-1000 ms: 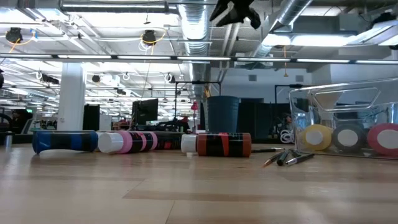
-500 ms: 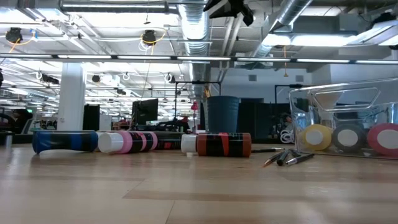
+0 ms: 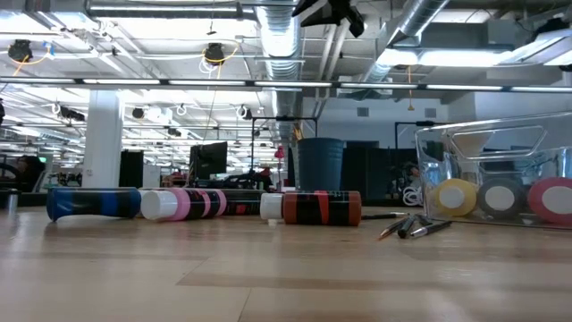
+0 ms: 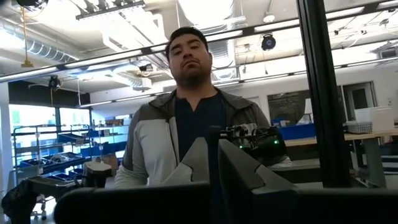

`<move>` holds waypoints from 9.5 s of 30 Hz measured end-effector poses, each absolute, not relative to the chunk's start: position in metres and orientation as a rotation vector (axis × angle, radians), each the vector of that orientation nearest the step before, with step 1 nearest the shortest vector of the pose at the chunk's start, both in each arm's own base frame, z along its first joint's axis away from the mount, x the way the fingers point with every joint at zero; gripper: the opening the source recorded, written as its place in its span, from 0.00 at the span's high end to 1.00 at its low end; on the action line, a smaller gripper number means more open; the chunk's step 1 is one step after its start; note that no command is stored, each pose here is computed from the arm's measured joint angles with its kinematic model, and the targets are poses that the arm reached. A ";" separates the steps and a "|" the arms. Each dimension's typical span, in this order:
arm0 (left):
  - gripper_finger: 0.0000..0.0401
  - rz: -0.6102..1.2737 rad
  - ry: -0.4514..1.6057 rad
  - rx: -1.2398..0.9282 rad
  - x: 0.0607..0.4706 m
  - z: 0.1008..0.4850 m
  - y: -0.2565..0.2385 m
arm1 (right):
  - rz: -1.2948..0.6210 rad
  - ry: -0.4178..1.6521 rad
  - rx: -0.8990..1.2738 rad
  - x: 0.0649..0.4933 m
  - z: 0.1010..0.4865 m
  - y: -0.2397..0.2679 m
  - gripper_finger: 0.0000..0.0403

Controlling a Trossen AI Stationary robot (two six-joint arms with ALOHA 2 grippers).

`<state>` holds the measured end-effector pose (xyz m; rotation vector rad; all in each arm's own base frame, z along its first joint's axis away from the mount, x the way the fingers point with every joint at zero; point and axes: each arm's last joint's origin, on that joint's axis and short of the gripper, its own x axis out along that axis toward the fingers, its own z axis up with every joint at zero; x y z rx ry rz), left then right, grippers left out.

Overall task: Pick & Place Paint Supplies
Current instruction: Move the transparent bin to the bottom center of the table

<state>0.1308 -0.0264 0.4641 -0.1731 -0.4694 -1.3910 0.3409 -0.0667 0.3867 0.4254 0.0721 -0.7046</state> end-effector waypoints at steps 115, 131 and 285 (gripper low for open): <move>1.00 0.006 0.381 -0.754 0.319 0.279 -0.051 | -0.353 1.676 0.354 0.320 0.228 0.001 0.99; 1.00 0.006 0.371 -0.752 0.319 0.280 -0.050 | -0.286 1.800 0.444 0.278 0.228 0.016 1.00; 1.00 -0.976 0.335 -0.756 0.313 0.322 -0.057 | -0.694 1.536 0.751 0.163 0.235 0.105 1.00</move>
